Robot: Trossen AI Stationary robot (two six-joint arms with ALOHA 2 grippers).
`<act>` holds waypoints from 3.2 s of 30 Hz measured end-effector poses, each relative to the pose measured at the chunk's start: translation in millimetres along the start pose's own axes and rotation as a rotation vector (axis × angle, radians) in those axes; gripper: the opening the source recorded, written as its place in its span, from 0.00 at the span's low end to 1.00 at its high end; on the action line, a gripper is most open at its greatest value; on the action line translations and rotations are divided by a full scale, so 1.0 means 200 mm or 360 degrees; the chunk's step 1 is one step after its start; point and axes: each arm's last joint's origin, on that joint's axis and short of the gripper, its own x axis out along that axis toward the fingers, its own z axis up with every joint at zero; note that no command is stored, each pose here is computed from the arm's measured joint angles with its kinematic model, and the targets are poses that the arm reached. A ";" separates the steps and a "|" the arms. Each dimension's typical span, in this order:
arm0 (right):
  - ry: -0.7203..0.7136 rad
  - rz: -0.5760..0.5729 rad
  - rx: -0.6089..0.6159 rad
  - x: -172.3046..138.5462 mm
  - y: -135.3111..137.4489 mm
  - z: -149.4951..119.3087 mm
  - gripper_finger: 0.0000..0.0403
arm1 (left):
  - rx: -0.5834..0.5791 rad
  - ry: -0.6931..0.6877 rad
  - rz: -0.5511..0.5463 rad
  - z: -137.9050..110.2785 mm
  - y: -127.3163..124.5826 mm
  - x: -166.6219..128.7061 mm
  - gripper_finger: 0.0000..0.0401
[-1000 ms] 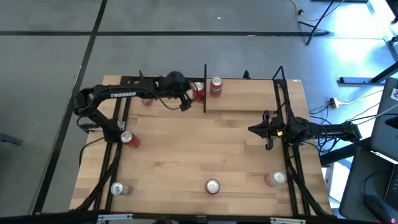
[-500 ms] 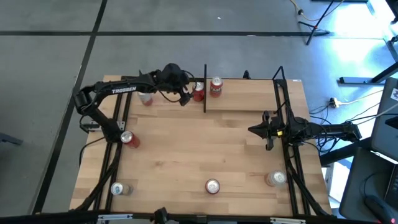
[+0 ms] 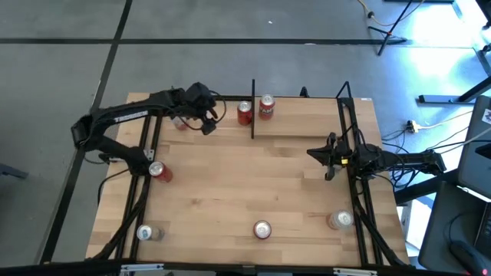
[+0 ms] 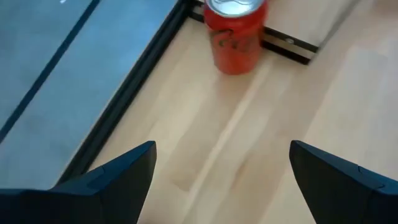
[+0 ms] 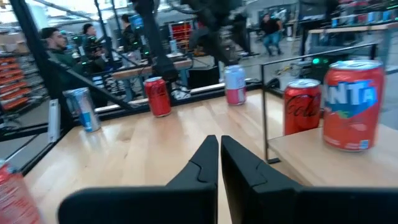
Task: Place canned beverage on shelf
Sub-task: Put the red soda can on the shelf aligned with the other red soda can
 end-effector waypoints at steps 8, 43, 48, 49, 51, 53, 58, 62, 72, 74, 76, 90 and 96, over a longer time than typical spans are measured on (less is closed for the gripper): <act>-0.0018 -0.0040 -0.0030 0.00 0.00 0.00 0.02 | -0.0191 0.0066 -0.0119 -0.11 -0.04 -0.23 0.87; 0.0030 0.0111 0.0019 0.00 0.01 -0.01 0.02 | 0.0514 -0.0419 -0.1001 -0.15 -1.20 -0.14 0.87; 0.0056 0.0208 0.0086 0.00 0.02 -0.01 0.02 | 0.0540 -0.0503 -0.1155 -0.17 -1.36 -0.03 0.87; 0.0059 0.0221 0.0089 0.00 0.02 -0.01 0.02 | 0.0540 -0.0532 -0.1211 -0.17 -1.39 -0.02 0.87; 0.0063 0.0243 0.0091 0.00 0.02 -0.01 0.02 | 0.0534 -0.0610 -0.1301 -0.16 -1.43 -0.01 0.87; 0.0068 0.0264 0.0091 0.00 0.02 -0.01 0.02 | 0.0526 -0.0678 -0.1371 -0.16 -1.47 -0.01 0.87; 0.0097 0.0284 0.0125 0.00 0.02 -0.02 0.02 | 0.0535 -0.0788 -0.1502 -0.17 -1.55 0.01 0.87; 0.0102 0.0283 0.0135 0.00 0.02 -0.02 0.02 | 0.0578 -0.0782 -0.1511 -0.21 -1.60 0.09 0.87; 0.0101 0.0278 0.0172 0.00 0.02 -0.02 0.02 | 0.0616 -0.0769 -0.1579 -0.24 -1.64 0.11 0.87; 0.0101 0.0277 0.0176 0.00 0.02 -0.02 0.02 | 0.0634 -0.0782 -0.1579 -0.25 -1.65 0.13 0.87; 0.0100 0.0277 0.0190 0.00 0.02 -0.02 0.02 | 0.0652 -0.0772 -0.1584 -0.27 -1.67 0.16 0.87; 0.0047 0.0201 0.0218 0.00 0.02 0.00 0.02 | 0.0761 -0.0830 -0.1726 -0.29 -1.70 0.24 0.87; 0.0043 0.0175 0.0217 0.00 0.02 0.00 0.02 | 0.0751 -0.0877 -0.1816 -0.28 -1.70 0.29 0.87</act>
